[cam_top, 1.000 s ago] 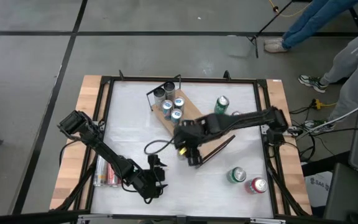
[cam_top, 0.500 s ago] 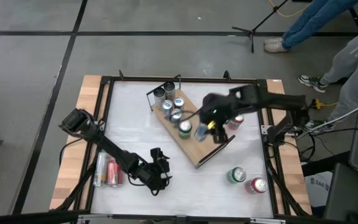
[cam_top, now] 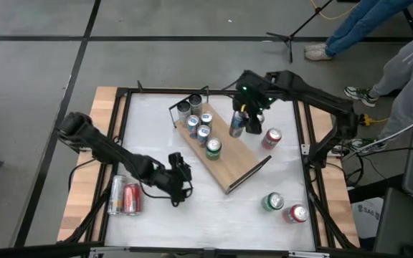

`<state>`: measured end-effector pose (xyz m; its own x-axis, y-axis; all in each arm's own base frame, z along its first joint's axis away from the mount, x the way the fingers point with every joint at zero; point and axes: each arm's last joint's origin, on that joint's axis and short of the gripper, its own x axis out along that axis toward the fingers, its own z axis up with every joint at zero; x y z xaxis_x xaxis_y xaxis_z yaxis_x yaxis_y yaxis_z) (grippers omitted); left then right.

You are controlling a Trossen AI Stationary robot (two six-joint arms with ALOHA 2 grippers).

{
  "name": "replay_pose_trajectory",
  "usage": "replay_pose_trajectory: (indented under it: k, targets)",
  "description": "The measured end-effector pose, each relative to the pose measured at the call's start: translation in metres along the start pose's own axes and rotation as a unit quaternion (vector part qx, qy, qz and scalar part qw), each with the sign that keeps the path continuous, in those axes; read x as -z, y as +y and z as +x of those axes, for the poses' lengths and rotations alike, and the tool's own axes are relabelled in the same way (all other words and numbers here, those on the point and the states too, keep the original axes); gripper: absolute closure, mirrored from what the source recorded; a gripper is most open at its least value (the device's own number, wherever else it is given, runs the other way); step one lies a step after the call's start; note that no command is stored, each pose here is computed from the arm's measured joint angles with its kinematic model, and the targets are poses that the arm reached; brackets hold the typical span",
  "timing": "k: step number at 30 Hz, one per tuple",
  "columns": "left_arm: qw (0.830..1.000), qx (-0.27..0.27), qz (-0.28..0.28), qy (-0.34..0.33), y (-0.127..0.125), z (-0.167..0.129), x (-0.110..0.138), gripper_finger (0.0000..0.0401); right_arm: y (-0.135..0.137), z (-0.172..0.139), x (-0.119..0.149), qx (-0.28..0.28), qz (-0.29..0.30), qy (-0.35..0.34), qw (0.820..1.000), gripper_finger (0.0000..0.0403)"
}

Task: Place canned beverage on shelf
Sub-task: Put the blue soda can on the shelf aligned with the other blue soda

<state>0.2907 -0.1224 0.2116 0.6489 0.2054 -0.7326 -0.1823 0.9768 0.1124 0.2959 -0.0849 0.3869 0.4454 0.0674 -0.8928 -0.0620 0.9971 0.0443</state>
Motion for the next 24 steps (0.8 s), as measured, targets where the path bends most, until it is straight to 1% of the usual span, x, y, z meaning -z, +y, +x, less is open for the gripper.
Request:
replay_pose_trajectory:
  k: [2, 5, 8, 11, 15, 20, 24]
  targets:
    - [1.000, 0.008, 0.007, -0.004, 0.012, -0.015, -0.006, 0.0007, -0.012, 0.012, 0.002, 0.007, 0.002, -0.012, 1.000, 0.0180]
    - [0.999, 0.023, 0.019, -0.014, 0.034, -0.037, -0.014, 0.0007, -0.024, 0.032, 0.009, 0.012, 0.005, -0.008, 1.000, 0.0180]
    - [0.998, 0.055, 0.023, -0.036, 0.059, -0.053, -0.017, 0.0007, -0.033, 0.049, 0.012, 0.009, 0.003, -0.024, 1.000, 0.0180]
    - [0.994, 0.088, 0.004, -0.057, 0.085, -0.059, -0.008, 0.0007, -0.034, 0.062, 0.014, 0.007, -0.002, -0.032, 0.999, 0.0180]
    - [0.991, 0.085, -0.023, -0.102, 0.108, -0.060, 0.014, 0.0007, -0.036, 0.074, 0.014, 0.009, -0.009, -0.056, 0.998, 0.0180]
    - [0.986, 0.083, -0.048, -0.138, 0.121, -0.055, 0.037, 0.0007, -0.039, 0.086, 0.013, 0.005, -0.011, -0.065, 0.998, 0.0180]
    - [0.983, 0.091, -0.061, -0.144, 0.123, -0.053, 0.046, 0.0007, -0.041, 0.096, 0.013, -0.004, -0.008, -0.056, 0.998, 0.0180]
